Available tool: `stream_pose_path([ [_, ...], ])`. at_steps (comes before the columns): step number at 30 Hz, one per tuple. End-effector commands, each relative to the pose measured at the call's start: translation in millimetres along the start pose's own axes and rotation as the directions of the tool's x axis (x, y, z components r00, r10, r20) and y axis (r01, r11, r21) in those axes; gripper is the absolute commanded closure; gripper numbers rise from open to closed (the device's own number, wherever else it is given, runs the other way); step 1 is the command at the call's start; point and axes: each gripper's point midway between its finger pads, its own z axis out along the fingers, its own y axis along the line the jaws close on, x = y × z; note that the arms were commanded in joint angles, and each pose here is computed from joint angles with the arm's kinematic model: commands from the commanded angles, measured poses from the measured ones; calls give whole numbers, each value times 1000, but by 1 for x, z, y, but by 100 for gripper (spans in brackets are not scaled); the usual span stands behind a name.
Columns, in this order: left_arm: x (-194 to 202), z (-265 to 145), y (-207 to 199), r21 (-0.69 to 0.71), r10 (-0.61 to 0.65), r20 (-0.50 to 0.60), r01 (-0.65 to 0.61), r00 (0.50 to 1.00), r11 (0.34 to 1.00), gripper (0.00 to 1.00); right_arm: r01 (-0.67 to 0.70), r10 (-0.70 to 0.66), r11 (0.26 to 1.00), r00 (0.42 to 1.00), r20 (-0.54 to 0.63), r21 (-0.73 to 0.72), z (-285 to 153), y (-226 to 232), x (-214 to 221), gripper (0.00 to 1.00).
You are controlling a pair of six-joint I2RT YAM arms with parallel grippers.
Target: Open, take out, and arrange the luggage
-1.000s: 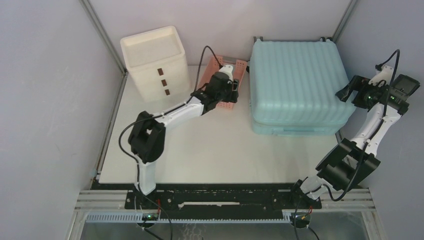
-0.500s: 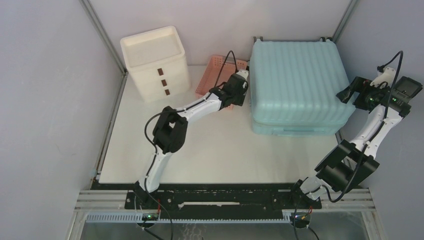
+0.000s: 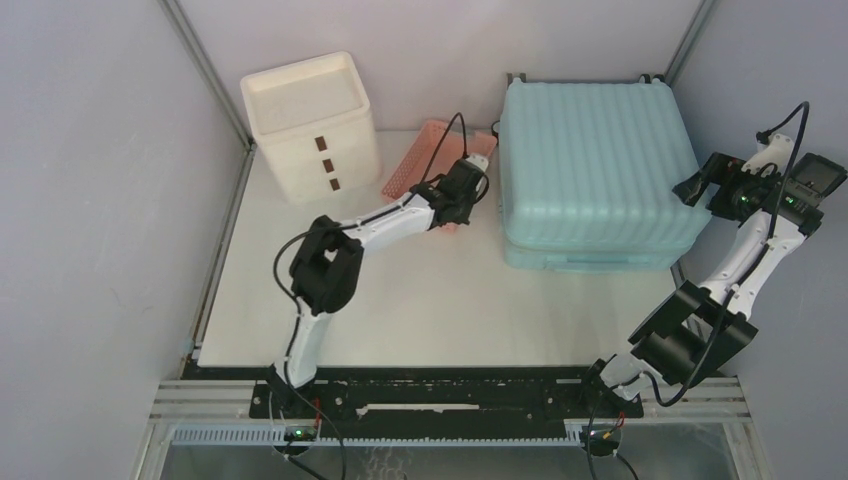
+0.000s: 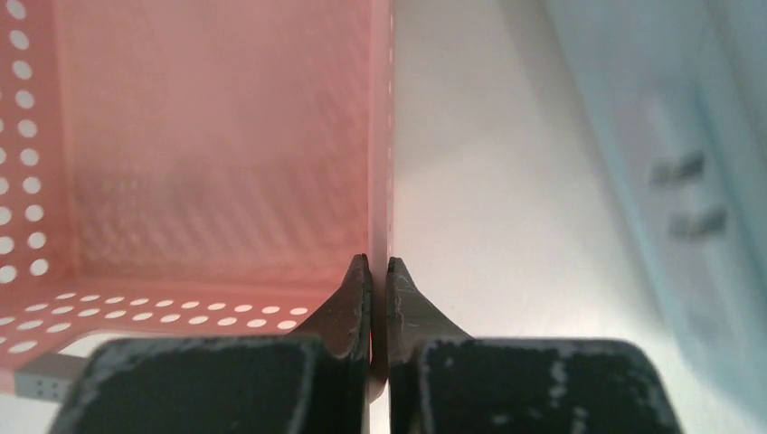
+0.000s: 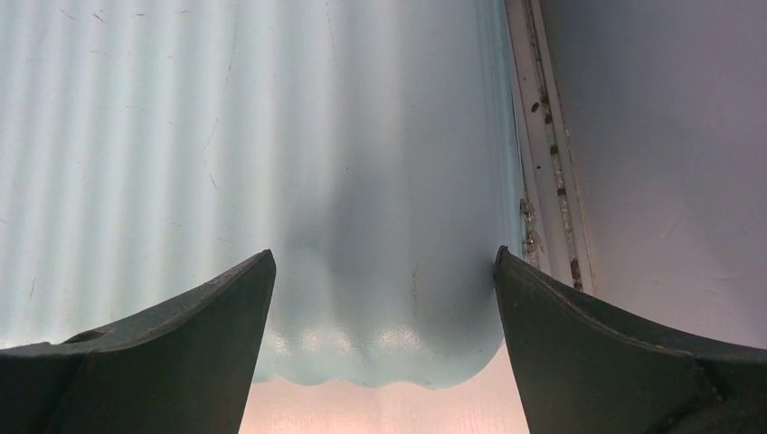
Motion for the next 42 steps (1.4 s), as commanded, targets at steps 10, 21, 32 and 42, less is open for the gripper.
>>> stream_pose_path([
  [10, 123, -160, 52, -39, -167, -57, 165, 984, 986, 100, -38, 39, 988, 999, 1, -150, -18, 51, -3, 2],
  [21, 212, -201, 142, -267, -485, 10, 470, 875, 842, 99, -15, 9, 980, 1000, -28, -196, -14, 66, 5, 1],
  [32, 205, -234, 170, -245, -650, 130, 660, 748, 710, 42, 91, -111, 967, 991, -71, -238, -20, 87, 23, 0],
  [42, 92, -269, 99, 266, -672, 191, 621, 716, 737, 35, 121, -124, 987, 992, -16, -106, -37, 66, -12, 1],
])
